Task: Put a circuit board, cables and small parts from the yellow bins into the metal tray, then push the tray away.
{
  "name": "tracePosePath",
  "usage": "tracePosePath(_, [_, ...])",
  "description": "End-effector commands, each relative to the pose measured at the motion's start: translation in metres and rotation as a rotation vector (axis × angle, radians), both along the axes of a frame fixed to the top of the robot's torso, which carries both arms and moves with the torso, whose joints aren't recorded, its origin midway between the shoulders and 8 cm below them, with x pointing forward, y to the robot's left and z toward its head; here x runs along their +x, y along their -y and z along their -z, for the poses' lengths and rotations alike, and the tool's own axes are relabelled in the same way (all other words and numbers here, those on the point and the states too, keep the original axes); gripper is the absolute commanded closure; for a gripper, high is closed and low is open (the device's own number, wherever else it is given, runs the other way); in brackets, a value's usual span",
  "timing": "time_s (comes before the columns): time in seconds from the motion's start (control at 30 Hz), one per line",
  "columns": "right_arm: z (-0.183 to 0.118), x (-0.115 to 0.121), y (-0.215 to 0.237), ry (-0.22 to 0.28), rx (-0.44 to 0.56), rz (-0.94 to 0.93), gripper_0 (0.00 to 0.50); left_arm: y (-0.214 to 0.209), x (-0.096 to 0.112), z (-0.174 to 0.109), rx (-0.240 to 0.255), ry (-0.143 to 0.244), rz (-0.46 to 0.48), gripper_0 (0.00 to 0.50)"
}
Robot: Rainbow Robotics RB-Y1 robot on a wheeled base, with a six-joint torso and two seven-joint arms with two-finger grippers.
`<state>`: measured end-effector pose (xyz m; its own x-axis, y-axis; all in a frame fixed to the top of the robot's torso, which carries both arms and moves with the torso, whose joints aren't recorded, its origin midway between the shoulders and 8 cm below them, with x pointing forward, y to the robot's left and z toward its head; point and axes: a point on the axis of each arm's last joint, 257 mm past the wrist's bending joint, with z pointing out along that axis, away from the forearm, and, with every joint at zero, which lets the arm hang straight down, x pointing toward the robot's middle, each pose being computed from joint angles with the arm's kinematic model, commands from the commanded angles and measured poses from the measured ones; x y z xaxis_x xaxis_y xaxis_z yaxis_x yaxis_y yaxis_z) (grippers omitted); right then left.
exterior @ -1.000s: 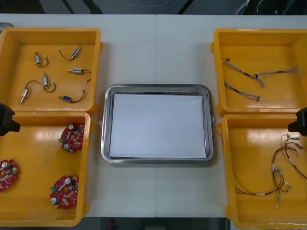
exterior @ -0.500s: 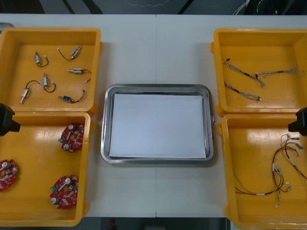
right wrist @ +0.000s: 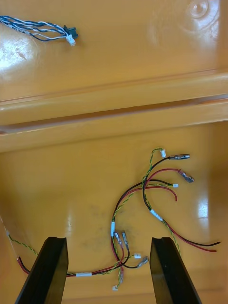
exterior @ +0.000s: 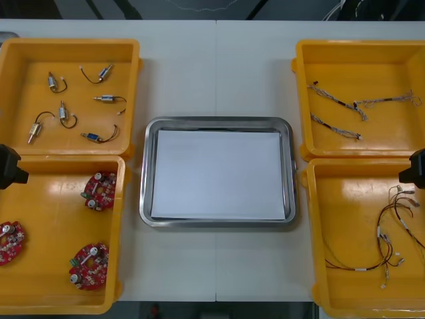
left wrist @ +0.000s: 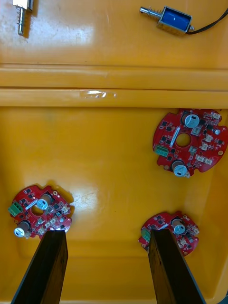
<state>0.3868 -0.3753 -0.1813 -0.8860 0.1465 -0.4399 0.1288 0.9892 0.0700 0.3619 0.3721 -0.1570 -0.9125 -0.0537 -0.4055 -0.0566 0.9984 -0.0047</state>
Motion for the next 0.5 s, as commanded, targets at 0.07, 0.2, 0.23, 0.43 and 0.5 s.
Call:
tracePosePath(0.07, [-0.012,-0.002,0.019,0.015,-0.042,0.004,0.000,-0.015,-0.015,0.012,0.047,-0.040,0.024,0.000])
tracePosePath(0.2, [-0.012,-0.002,0.019,0.015,-0.042,0.004,0.000,-0.017,-0.016,0.014,0.050,-0.049,0.030,0.000])
tracePosePath(0.23, [-0.022,0.003,0.020,0.039,-0.046,0.005,0.000,-0.019,-0.017,0.015,0.052,-0.055,0.032,0.000])
tracePosePath(0.43, [-0.039,0.005,0.018,0.086,-0.062,-0.016,0.000,-0.031,-0.016,0.023,0.059,-0.054,0.056,0.000])
tracePosePath(0.5, [-0.039,0.005,0.018,0.085,-0.062,-0.021,0.000,-0.037,-0.014,0.025,0.062,-0.046,0.069,0.000])
